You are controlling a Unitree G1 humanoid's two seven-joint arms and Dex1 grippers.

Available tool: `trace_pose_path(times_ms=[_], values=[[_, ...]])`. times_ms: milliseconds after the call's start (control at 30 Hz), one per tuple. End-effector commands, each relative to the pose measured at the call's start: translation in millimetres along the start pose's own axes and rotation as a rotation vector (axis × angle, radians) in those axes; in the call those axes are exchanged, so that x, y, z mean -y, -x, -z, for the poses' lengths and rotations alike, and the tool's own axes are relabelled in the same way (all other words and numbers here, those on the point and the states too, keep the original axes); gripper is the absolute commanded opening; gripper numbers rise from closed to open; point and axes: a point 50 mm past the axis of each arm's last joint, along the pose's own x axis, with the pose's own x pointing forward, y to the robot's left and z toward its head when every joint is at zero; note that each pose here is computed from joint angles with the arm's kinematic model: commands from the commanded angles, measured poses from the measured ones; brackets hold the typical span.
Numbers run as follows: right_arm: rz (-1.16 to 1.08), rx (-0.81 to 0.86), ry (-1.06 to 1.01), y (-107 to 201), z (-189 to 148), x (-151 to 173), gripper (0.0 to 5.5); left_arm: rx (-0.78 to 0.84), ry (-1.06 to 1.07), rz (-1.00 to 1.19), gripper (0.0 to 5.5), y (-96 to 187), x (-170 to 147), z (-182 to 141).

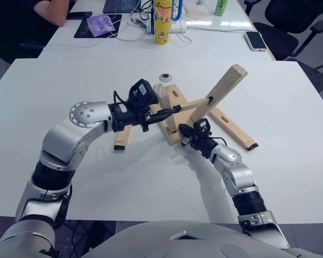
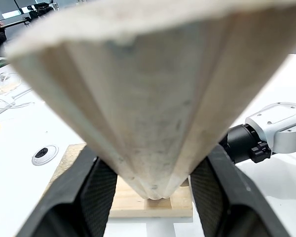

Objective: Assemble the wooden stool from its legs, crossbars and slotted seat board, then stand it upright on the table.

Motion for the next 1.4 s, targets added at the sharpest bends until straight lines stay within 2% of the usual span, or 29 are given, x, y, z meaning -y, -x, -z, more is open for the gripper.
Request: trace_pose_path(times_ms=[33, 267, 333, 467, 567, 900, 1167, 1400], values=[[-0.023, -0.227, -0.071, 9.4, 45.5, -8.4, 0.0, -0.229, 0.133, -0.014, 2.07, -3.5, -1.0, 48.1], [-0.042, -0.254, -0.054, 10.2, 48.6, -9.7, 0.0, -0.347, 0.137, 0.126, 2.07, -3.5, 22.8, 67.9], [-0.042, -0.257, -0.052, 9.5, 48.5, -9.4, 0.0, -0.337, 0.134, 0.115, 2.07, -5.7, 19.9, 68.0], [-0.046, -0.266, -0.057, 9.1, 49.7, -9.5, 0.0, -0.239, 0.169, 0.001, 2.07, -12.8, -5.1, 54.6], [-0.05, -0.274, -0.06, 9.2, 51.0, -10.0, 0.0, -0.245, 0.203, -0.025, 2.07, -15.4, -12.0, 58.7], [-0.08, -0.275, -0.03, 9.5, 51.1, -12.3, 0.0, -0.368, 0.2, 0.076, 2.07, -17.8, 11.3, 86.6], [-0.148, 0.183, 0.034, 32.5, -21.6, -17.6, 0.0, -0.342, 0.213, 0.023, 2.07, -14.4, -0.2, 85.5], [-0.136, 0.54, 0.1, 52.7, -120.6, -37.7, 0.0, -0.323, 0.215, 0.01, 2.07, -12.2, -4.4, 82.5]])
